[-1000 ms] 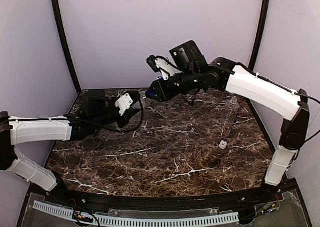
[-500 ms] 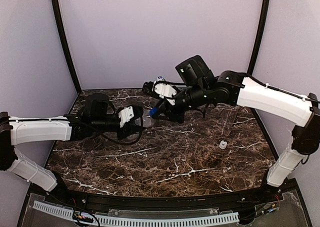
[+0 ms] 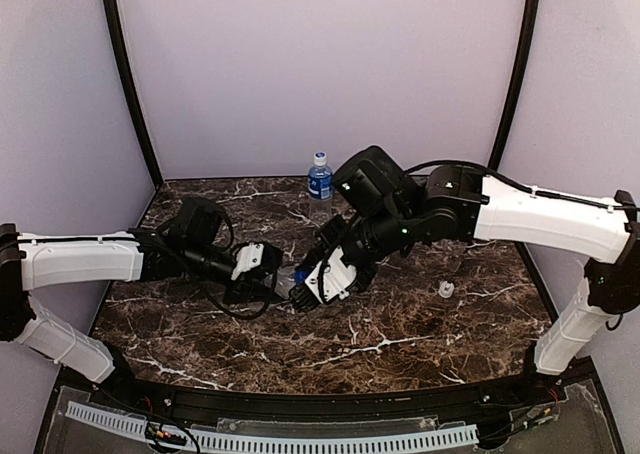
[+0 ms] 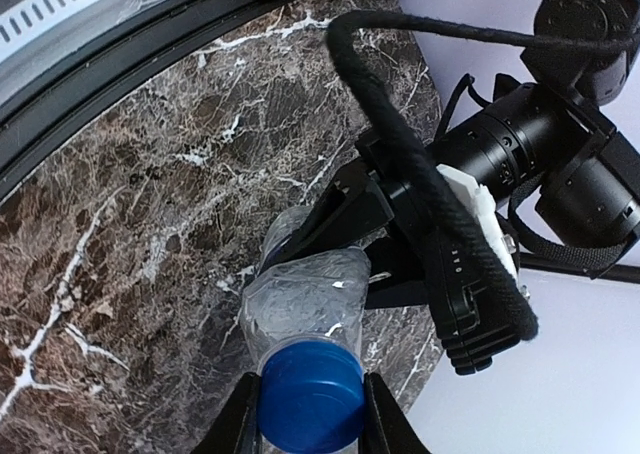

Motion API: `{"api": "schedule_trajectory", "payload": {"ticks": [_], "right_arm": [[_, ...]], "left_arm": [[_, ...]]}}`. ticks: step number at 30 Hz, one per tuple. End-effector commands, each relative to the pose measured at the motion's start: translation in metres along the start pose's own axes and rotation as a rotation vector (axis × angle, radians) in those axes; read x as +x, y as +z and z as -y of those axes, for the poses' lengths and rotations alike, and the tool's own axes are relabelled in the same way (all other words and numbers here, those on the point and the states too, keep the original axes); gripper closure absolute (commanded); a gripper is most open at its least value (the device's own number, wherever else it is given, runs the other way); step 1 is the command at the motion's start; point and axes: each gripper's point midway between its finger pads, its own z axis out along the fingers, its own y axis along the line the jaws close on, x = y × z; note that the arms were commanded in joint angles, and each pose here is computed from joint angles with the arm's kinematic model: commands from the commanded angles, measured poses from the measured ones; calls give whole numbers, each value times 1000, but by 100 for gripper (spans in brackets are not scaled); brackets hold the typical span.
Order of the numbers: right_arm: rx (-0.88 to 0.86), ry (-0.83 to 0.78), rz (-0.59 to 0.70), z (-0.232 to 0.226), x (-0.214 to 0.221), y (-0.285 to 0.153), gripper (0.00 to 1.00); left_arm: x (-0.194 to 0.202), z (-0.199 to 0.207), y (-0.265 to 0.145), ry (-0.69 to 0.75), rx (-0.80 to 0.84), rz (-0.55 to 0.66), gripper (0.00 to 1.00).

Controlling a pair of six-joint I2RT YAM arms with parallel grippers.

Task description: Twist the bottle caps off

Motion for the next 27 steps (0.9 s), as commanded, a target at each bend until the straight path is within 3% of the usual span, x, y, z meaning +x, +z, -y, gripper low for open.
{"api": "schedule_trajectory", "payload": {"ticks": [1,2,5,7,12,17,22,27], "right_arm": [[84,-157,-115,13,19,10,71],[136,-136,-106,22,17,4,54],[259,10,-29,45,5,-17,31],[304,148,53,54,-4,-36,3],[403,510,205,78,-5,-75,2],[504,1010,240,113,36,-94,4],[500,1441,163,129,77,-80,19],[421,1574,117,134,81,-59,26]], "left_arm": [[-35,6,-8,42,42,115,82],[-36,3,-8,38,29,114,82],[-38,-6,-8,31,-26,125,82],[-38,-18,-9,14,-97,124,82],[-25,-77,-23,-58,-444,69,82],[-22,-120,-50,-75,-732,56,82],[-20,-135,-59,-71,-826,34,82],[-20,-136,-58,-63,-826,27,82]]}}
